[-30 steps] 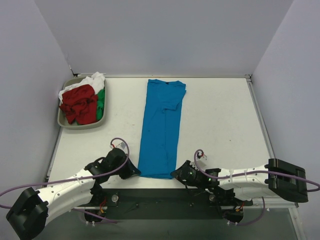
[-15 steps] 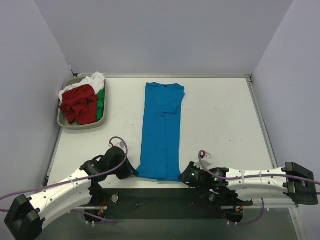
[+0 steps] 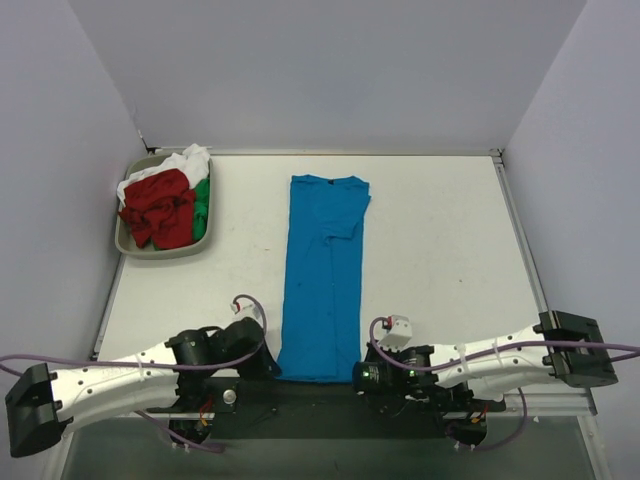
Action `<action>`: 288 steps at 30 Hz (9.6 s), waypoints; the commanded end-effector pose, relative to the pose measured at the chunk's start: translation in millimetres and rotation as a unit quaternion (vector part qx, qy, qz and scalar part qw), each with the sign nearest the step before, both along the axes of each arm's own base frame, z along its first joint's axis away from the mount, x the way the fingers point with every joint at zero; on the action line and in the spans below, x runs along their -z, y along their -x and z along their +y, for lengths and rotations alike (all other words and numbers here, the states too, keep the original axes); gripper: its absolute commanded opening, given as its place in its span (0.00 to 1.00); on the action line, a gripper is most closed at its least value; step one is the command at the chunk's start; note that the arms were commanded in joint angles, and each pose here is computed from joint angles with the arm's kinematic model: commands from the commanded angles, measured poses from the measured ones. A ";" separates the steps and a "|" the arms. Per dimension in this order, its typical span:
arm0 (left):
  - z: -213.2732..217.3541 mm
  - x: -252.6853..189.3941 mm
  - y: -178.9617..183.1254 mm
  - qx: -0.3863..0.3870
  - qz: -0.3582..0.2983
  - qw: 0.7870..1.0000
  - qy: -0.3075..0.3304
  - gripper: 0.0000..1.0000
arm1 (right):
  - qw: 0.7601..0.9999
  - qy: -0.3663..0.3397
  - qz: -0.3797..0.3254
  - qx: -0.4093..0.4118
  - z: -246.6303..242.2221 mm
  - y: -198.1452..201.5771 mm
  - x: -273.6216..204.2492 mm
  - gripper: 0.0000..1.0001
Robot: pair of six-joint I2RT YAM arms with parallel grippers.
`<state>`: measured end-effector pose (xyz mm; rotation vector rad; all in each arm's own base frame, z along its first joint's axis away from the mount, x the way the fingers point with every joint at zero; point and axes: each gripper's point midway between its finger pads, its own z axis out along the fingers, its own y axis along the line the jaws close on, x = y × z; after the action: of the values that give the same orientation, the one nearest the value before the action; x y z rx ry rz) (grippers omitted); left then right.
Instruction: Fold and stack the t-shirts
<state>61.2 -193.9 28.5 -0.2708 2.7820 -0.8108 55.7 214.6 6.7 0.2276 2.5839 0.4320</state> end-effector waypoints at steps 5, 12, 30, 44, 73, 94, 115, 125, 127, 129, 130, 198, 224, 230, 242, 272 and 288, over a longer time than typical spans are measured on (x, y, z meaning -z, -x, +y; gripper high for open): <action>6.1 -4.0 -4.0 -0.042 -0.029 0.997 -0.057 0.00 | 0.997 0.062 -0.051 0.016 -30.1 -12.4 -11.7 0.00; 0.5 -41.0 -23.6 -0.046 -0.080 0.994 -0.059 0.00 | 0.993 0.063 -0.093 0.020 -36.0 -29.4 -40.1 0.00; -10.3 -73.1 -88.0 -0.060 -0.138 0.987 -0.059 0.00 | 0.980 0.120 -0.157 0.038 -51.7 -94.9 -98.1 0.00; -32.0 -82.4 -161.6 -0.059 -0.152 0.985 -0.057 0.00 | 0.982 0.129 -0.126 0.049 -46.3 -149.4 -92.2 0.00; -34.8 -68.8 -247.9 -0.078 -0.139 0.985 -0.071 0.00 | 0.990 0.109 -0.079 0.052 -23.0 -257.5 -85.5 0.00; -30.1 -41.2 -292.1 -0.098 -0.112 0.985 -0.088 0.00 | 0.993 0.108 -0.030 0.046 -15.2 -299.3 -43.0 0.00; -27.5 -78.4 -359.6 -0.111 -0.187 0.968 -0.123 0.71 | 0.989 0.119 -0.062 0.059 -22.7 -350.3 -61.3 0.50; -33.1 -122.5 -320.5 -0.104 -0.203 0.971 -0.065 0.87 | 0.988 0.120 -0.096 0.030 -11.0 -318.3 -105.6 0.52; -30.3 -132.9 -306.9 -0.102 -0.208 0.971 -0.058 0.86 | 0.987 0.126 -0.098 0.009 0.8 -302.0 -108.0 0.52; -29.1 -124.5 -284.7 -0.089 -0.193 0.975 -0.068 0.86 | 0.986 0.134 -0.095 -0.015 11.9 -282.2 -110.1 0.52; -27.2 -131.3 -276.4 -0.089 -0.198 0.974 -0.066 0.86 | 0.986 0.141 -0.086 -0.021 12.0 -274.1 -105.9 0.52; -88.0 -46.6 -158.5 0.022 -0.226 0.902 0.367 0.82 | 0.992 0.045 -0.010 -0.121 70.9 -259.1 -61.6 0.53; -79.5 -42.1 -148.6 0.023 -0.223 0.907 0.356 0.82 | 0.991 0.011 0.005 -0.131 114.6 -271.2 -44.2 0.70; -79.8 -43.2 -149.0 0.024 -0.224 0.907 0.356 0.82 | 0.991 0.008 0.010 -0.133 116.9 -263.6 -43.0 0.71; -79.1 -41.9 -147.3 0.025 -0.221 0.908 0.354 0.82 | 0.991 0.023 0.013 -0.130 118.0 -278.0 -26.7 0.71; -81.9 -39.8 -144.0 0.035 -0.207 0.910 0.358 0.81 | 0.993 0.074 -0.061 -0.071 66.1 -352.0 -60.3 0.71; -123.1 -128.1 -159.1 0.134 -0.269 0.934 0.191 0.84 | 0.988 0.077 -0.110 -0.081 42.2 -283.8 -117.8 0.71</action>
<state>209.4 -330.0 168.7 0.1925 2.0091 -1.5219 361.6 268.7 127.7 -0.0753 2.3947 0.3447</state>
